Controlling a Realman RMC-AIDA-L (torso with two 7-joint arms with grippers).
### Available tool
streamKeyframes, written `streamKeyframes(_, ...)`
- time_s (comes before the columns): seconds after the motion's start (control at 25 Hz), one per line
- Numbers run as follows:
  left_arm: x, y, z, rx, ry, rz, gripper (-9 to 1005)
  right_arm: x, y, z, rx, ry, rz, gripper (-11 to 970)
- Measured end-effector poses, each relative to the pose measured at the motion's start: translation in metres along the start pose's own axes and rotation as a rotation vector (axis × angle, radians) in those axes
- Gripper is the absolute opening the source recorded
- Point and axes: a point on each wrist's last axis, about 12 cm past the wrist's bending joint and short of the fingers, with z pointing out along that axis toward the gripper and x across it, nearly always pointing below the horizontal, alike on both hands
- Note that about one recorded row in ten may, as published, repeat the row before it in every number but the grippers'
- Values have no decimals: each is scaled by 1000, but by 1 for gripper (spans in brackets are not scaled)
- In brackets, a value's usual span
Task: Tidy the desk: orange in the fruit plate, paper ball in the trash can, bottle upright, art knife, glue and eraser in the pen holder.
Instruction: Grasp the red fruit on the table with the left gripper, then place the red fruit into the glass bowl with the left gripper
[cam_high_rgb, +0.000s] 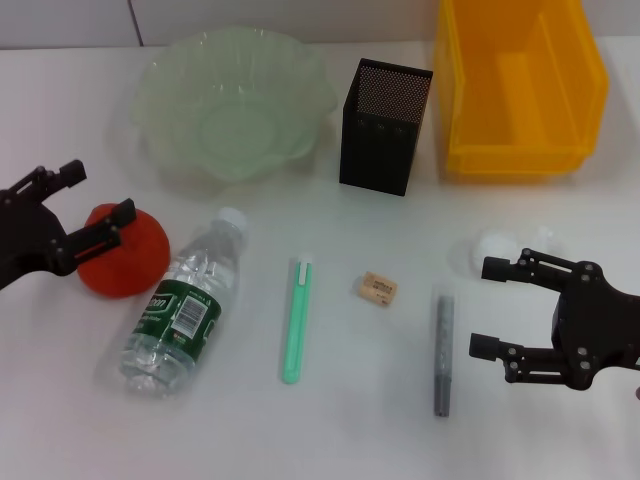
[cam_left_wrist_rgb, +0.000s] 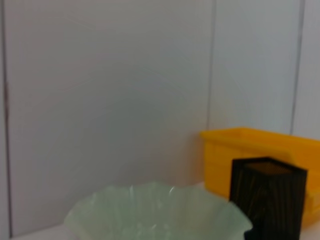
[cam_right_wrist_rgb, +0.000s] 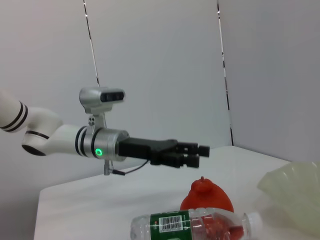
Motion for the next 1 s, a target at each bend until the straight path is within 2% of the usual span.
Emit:
streamKeyframes(0.4,17,1,8,-55,95,-43,813,0,0,0,2,-1,0,840)
streamKeyframes(0.6,20,5,11,-53,163,-81,629,1,0,0,8,2,3,840)
streamKeyframes(0.88,19,4,16,-42,175,-96,474,1,-1,0,12,4,4,840)
streamKeyframes(1.0,11,8,15,-41,147,-108,407,1,-2,-1,20,0,7,840)
